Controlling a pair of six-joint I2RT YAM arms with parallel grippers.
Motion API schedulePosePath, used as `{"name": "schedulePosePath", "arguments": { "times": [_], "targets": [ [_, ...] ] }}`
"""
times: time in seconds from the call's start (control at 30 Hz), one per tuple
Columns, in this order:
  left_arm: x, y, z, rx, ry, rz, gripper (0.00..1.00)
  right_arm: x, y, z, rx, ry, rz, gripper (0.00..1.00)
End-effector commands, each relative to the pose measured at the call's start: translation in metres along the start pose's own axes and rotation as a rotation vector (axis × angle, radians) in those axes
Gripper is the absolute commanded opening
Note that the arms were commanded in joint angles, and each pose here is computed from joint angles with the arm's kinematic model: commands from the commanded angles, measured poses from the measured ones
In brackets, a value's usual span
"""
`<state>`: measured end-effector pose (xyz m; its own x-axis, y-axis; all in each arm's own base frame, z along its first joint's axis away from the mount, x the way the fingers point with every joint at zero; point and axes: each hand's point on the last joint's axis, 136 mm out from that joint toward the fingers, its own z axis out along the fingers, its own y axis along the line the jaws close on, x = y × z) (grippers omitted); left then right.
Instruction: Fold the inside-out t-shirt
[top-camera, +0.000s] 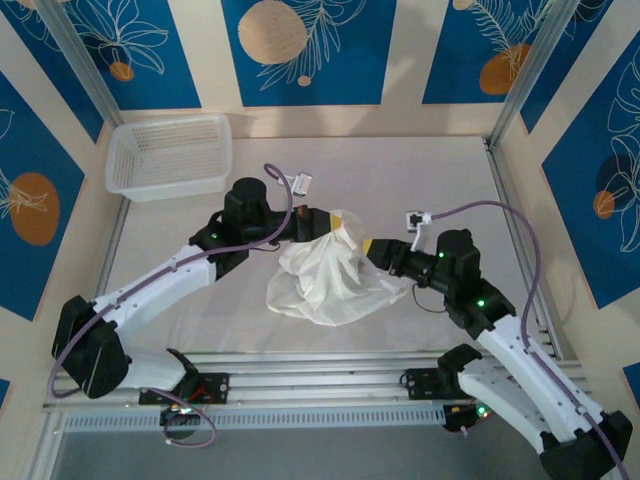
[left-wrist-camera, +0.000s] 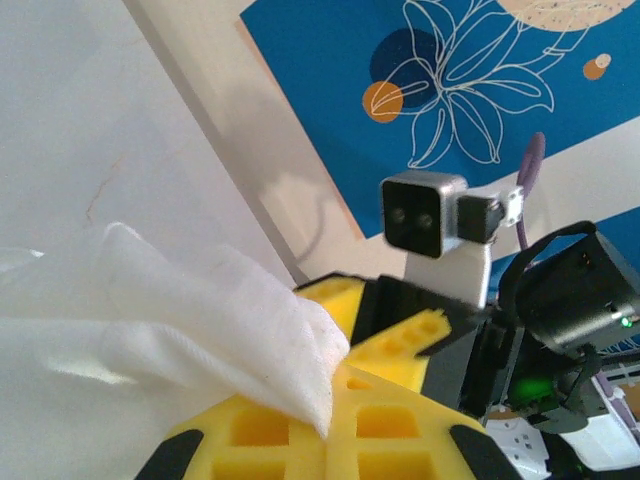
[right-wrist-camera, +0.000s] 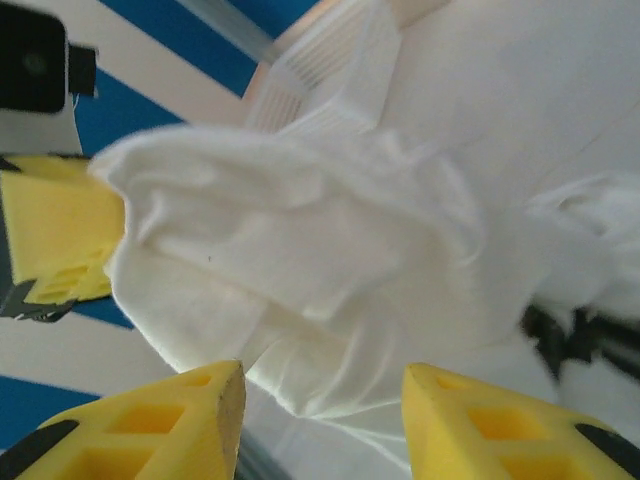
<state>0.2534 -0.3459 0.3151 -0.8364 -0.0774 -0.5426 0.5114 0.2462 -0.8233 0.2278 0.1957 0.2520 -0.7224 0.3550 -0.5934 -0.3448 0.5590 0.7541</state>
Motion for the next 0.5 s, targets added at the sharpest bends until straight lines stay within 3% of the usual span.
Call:
{"name": "schedulePosePath", "arguments": {
  "times": [0.0,0.1,0.13,0.2,0.3,0.4,0.47],
  "targets": [
    [-0.013,-0.018,-0.003,0.062,-0.021,0.021,0.0,-0.001,0.001,0.021,-0.04,0.002,0.081,0.48],
    [-0.016,-0.023,-0.004,0.074,-0.03,0.015,0.0,0.003,0.0,0.047,-0.053,0.055,0.097,0.48],
    [-0.018,-0.027,-0.005,0.085,-0.038,0.016,0.0,0.009,-0.006,0.057,-0.023,0.075,0.08,0.44],
    [-0.023,-0.035,-0.008,0.103,-0.057,0.021,0.0,0.032,-0.025,0.073,0.055,0.122,0.034,0.33],
    [-0.029,-0.043,-0.013,0.106,-0.08,0.038,0.0,0.083,-0.054,0.086,0.138,0.181,-0.06,0.28],
    [-0.031,-0.045,-0.014,0.109,-0.077,0.04,0.0,0.105,-0.07,0.079,0.148,0.196,-0.067,0.27],
    [-0.03,-0.043,-0.013,0.11,-0.07,0.037,0.0,0.101,-0.064,0.068,0.157,0.17,-0.167,0.32]
  ]
}}
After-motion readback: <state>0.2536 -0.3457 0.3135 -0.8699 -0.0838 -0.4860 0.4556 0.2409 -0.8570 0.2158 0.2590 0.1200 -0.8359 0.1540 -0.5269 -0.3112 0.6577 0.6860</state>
